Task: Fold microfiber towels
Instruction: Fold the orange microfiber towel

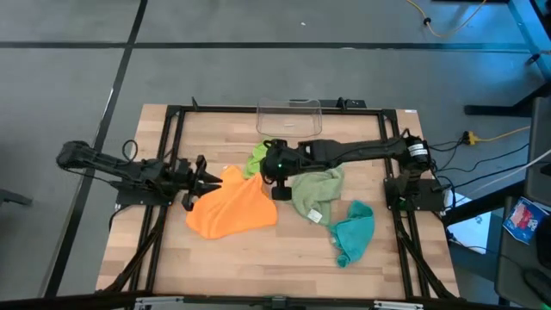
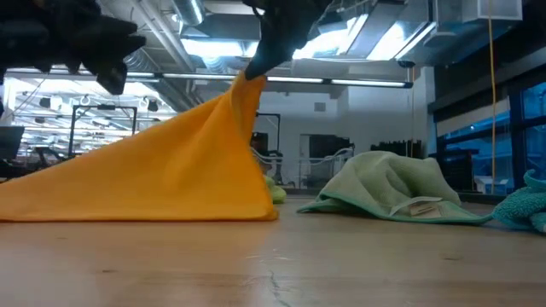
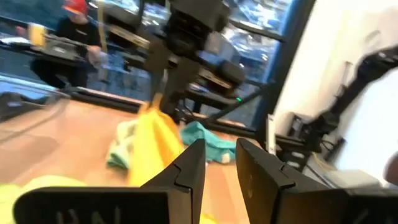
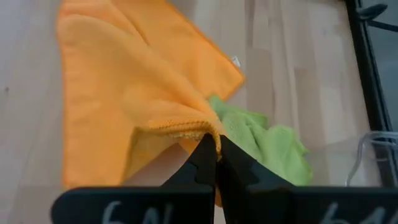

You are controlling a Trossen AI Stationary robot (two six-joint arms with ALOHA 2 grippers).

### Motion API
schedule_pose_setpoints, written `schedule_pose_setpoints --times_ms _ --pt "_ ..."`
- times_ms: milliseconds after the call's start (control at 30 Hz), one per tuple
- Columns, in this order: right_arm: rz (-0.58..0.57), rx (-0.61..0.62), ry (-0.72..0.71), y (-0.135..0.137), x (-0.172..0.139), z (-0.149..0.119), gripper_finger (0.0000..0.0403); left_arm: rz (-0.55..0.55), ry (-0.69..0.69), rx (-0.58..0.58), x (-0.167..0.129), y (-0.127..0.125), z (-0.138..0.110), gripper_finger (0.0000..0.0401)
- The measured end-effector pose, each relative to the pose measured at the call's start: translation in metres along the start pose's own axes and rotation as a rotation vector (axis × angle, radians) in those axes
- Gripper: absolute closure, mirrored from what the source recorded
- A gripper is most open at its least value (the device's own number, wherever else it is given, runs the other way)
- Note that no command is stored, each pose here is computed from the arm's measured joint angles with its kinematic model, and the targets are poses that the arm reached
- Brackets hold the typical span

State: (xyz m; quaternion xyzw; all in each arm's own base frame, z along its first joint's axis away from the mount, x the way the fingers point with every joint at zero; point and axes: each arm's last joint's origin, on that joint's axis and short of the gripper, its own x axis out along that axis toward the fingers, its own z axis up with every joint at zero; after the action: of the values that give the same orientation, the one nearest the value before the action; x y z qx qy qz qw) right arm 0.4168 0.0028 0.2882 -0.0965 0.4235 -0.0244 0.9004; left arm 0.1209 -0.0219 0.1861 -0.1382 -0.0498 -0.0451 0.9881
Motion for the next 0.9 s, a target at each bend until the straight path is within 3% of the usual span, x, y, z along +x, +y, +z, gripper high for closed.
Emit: schedule_pose_setpoints --times_ms 167,400,567,900 --pt "-0.013 -0.005 0.006 -0.007 0.001 -0.001 0.0398 -0.052 0.091 0.016 0.024 -0.009 0.01 0.0319" --pt "-0.017 0.001 0.008 -0.011 0.001 -0.002 0.0397 -0.048 0.261 0.155 0.073 -0.02 0.009 0.0319" --pt "-0.011 -0.002 0.045 -0.01 0.001 -0.006 0.0396 -0.028 0.386 0.097 0.097 -0.026 -0.011 0.0319" --pt "-0.008 0.019 0.067 -0.01 0.001 -0.008 0.0395 0.223 0.519 0.251 0.134 -0.046 -0.063 0.0319"
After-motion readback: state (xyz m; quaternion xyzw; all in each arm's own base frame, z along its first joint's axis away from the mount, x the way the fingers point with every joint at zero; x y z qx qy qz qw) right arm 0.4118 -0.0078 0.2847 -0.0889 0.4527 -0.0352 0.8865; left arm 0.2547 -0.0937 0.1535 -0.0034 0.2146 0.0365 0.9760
